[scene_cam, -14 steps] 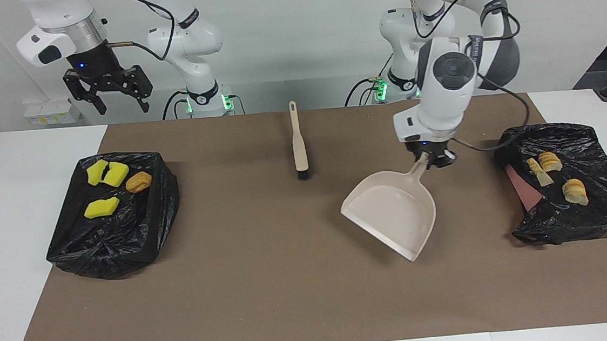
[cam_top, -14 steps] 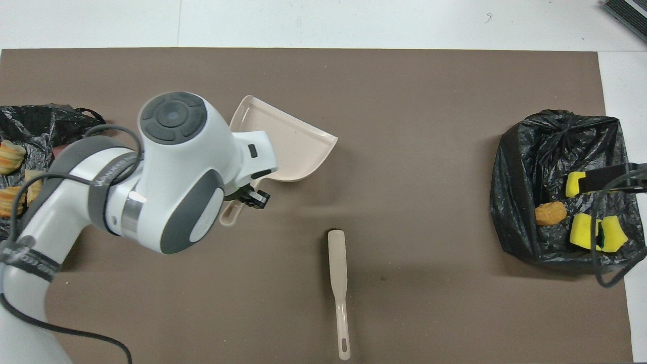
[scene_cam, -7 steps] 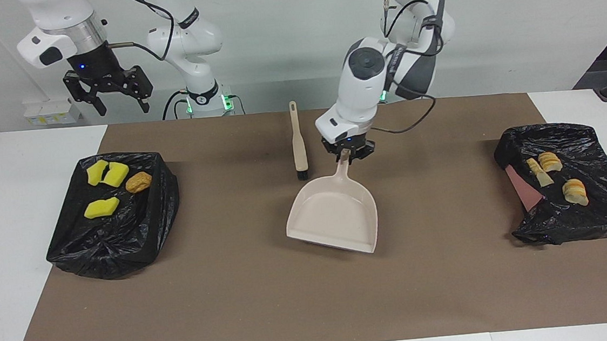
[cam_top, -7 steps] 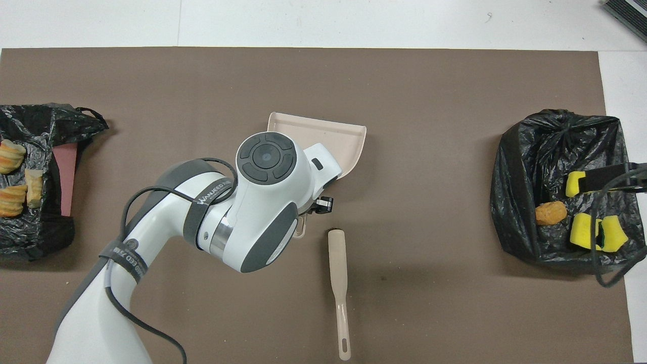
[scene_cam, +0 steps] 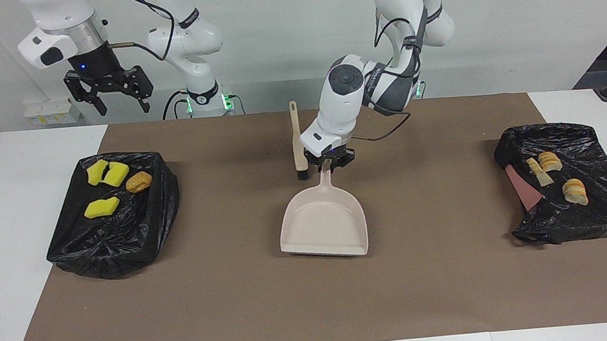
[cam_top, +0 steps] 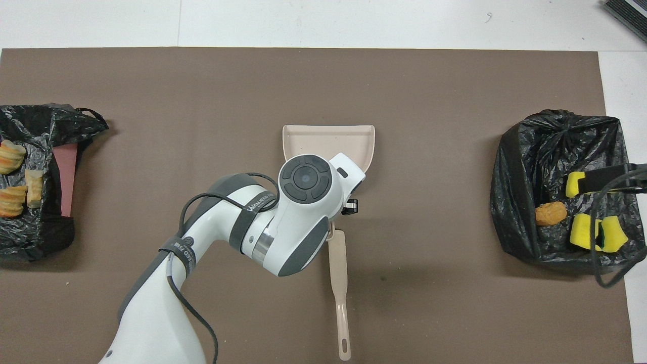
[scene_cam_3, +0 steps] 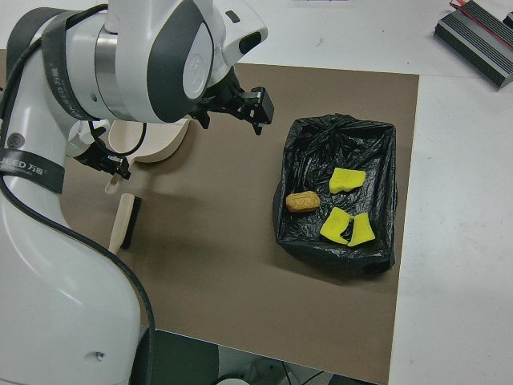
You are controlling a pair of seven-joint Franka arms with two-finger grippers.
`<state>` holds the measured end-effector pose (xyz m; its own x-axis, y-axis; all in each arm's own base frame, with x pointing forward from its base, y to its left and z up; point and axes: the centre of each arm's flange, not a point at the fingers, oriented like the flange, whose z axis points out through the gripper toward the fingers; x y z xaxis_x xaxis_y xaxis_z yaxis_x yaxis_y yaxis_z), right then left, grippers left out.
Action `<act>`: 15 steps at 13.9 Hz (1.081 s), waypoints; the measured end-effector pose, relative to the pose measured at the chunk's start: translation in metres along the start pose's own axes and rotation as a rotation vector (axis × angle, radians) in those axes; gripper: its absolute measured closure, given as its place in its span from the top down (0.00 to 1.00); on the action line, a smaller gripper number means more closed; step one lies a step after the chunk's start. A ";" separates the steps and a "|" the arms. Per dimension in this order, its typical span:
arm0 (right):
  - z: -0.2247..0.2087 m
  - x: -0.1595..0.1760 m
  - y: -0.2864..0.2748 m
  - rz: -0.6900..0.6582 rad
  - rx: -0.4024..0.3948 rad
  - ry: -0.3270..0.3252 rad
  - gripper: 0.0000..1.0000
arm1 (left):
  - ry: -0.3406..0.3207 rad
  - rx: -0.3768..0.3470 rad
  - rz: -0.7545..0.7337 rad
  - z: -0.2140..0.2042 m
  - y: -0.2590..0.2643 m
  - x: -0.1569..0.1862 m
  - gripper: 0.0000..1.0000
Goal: Sweep and dump trash in bin
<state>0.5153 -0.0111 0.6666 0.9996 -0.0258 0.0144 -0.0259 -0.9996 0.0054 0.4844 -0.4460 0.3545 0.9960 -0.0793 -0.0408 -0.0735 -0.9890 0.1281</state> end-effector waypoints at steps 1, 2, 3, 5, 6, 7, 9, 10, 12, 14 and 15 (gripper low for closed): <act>0.000 0.000 0.000 0.000 0.000 0.000 1.00 | 0.004 -0.002 -0.003 -0.001 0.001 0.001 0.32; 0.000 0.000 0.000 0.000 0.000 0.000 1.00 | 0.012 -0.006 -0.003 -0.005 0.001 0.004 0.39; 0.000 0.000 0.000 0.000 0.000 0.000 1.00 | 0.019 -0.009 -0.003 -0.009 -0.001 0.007 0.49; 0.000 0.000 0.000 0.000 0.000 -0.001 1.00 | 0.041 -0.017 0.011 -0.023 -0.009 0.016 0.72; 0.000 0.000 0.000 0.000 0.000 -0.001 1.00 | 0.050 -0.019 0.020 -0.032 -0.018 0.022 0.85; 0.000 0.000 0.000 0.000 0.000 -0.001 1.00 | 0.055 -0.018 0.020 -0.043 -0.033 0.030 0.98; 0.001 0.000 0.000 0.000 0.000 -0.001 1.00 | 0.065 -0.017 -0.021 -0.063 -0.072 0.050 1.00; 0.001 0.000 0.000 0.000 0.000 -0.001 1.00 | 0.068 -0.016 -0.049 -0.070 -0.094 0.061 1.00; 0.001 0.000 0.000 0.000 0.000 -0.001 1.00 | 0.079 -0.016 -0.106 -0.079 -0.134 0.080 1.00; 0.001 0.000 0.000 0.000 0.000 -0.001 1.00 | 0.097 -0.017 -0.116 -0.090 -0.173 0.095 1.00; 0.001 0.000 0.000 0.000 0.000 -0.002 1.00 | 0.108 -0.016 -0.090 -0.098 -0.194 0.102 1.00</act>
<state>0.5153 -0.0111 0.6658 0.9996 -0.0259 0.0129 -0.0260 -0.9996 0.0054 0.6049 -0.2499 0.4222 0.9982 0.0244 0.0544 0.0163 -0.9894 0.1441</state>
